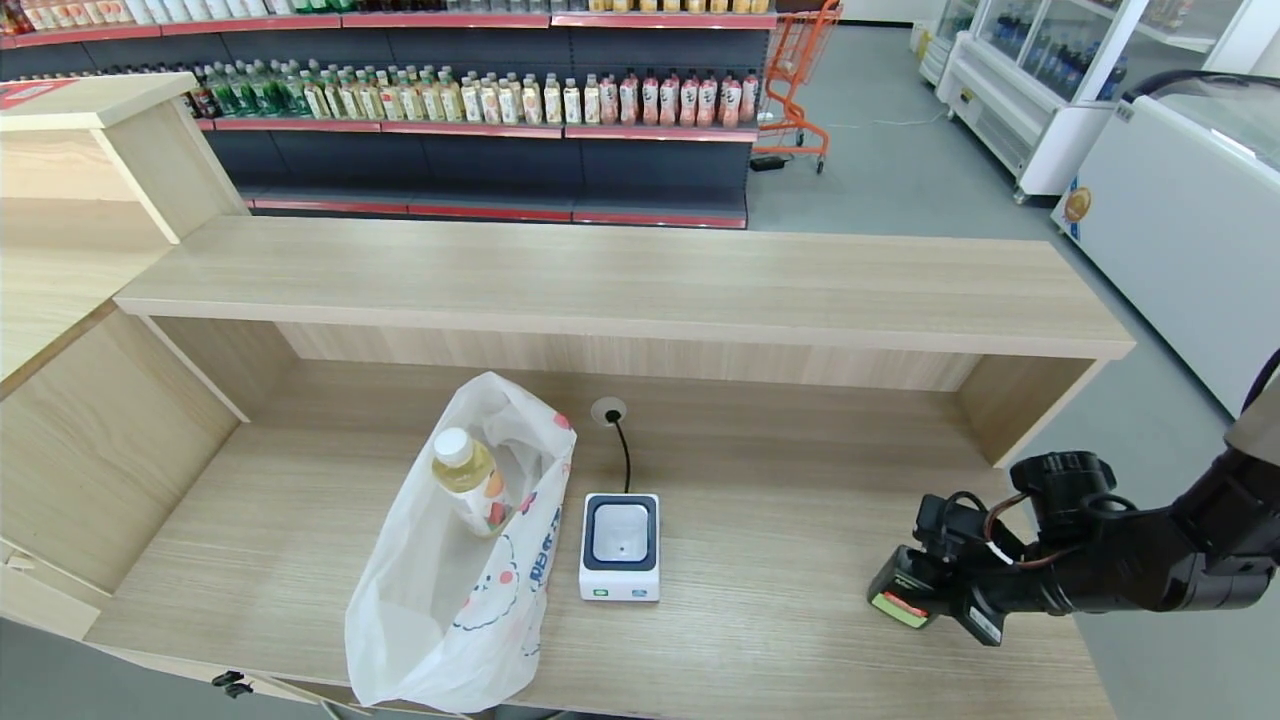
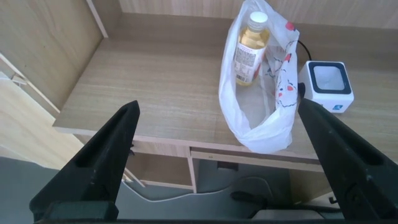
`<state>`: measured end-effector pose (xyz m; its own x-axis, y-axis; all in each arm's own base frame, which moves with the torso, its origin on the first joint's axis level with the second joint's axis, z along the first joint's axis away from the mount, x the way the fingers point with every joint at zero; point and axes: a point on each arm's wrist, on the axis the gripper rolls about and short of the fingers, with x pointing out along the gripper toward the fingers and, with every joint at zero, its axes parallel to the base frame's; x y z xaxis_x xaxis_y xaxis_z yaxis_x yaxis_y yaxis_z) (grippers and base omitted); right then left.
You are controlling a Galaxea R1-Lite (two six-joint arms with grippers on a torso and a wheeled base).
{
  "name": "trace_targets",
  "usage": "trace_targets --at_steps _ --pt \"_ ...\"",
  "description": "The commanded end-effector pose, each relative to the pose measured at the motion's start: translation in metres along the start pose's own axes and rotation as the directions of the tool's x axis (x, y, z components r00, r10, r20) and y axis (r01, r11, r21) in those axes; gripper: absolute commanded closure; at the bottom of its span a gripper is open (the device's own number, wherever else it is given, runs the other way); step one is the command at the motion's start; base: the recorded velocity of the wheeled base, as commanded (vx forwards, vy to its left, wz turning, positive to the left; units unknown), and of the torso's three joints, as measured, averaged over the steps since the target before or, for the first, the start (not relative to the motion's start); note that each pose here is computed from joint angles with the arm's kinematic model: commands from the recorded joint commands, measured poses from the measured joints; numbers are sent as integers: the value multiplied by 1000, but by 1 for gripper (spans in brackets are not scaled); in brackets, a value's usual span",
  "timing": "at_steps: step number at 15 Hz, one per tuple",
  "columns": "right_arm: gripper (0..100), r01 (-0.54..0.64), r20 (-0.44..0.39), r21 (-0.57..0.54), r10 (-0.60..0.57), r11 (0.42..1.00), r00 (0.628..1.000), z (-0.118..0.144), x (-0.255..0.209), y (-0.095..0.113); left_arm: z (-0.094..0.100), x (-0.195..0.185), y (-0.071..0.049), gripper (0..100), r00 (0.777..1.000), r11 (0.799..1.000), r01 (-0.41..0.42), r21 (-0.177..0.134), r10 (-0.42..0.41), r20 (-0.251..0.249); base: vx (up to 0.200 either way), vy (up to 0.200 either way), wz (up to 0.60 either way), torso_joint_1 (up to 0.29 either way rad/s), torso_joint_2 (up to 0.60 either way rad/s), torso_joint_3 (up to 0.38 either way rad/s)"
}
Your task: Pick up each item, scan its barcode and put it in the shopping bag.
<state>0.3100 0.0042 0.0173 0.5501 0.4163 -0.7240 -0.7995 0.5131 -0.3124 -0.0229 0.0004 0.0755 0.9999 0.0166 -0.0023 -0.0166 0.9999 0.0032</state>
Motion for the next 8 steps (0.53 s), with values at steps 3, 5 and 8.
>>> trace_targets --at_steps 3,5,8 --pt "100 136 92 -66 -129 989 987 19 -29 -7 0 0 0 0 1000 1000 0 0 0 1 0 0 0 0 0 0" --pt "100 299 155 -79 -285 951 946 19 -74 -2 0 0 0 0 1000 1000 0 0 0 1 0 0 0 0 0 0" --pt "100 477 290 -144 -424 867 858 22 -120 13 0 0 0 0 1000 1000 0 0 0 1 0 0 0 0 0 0"
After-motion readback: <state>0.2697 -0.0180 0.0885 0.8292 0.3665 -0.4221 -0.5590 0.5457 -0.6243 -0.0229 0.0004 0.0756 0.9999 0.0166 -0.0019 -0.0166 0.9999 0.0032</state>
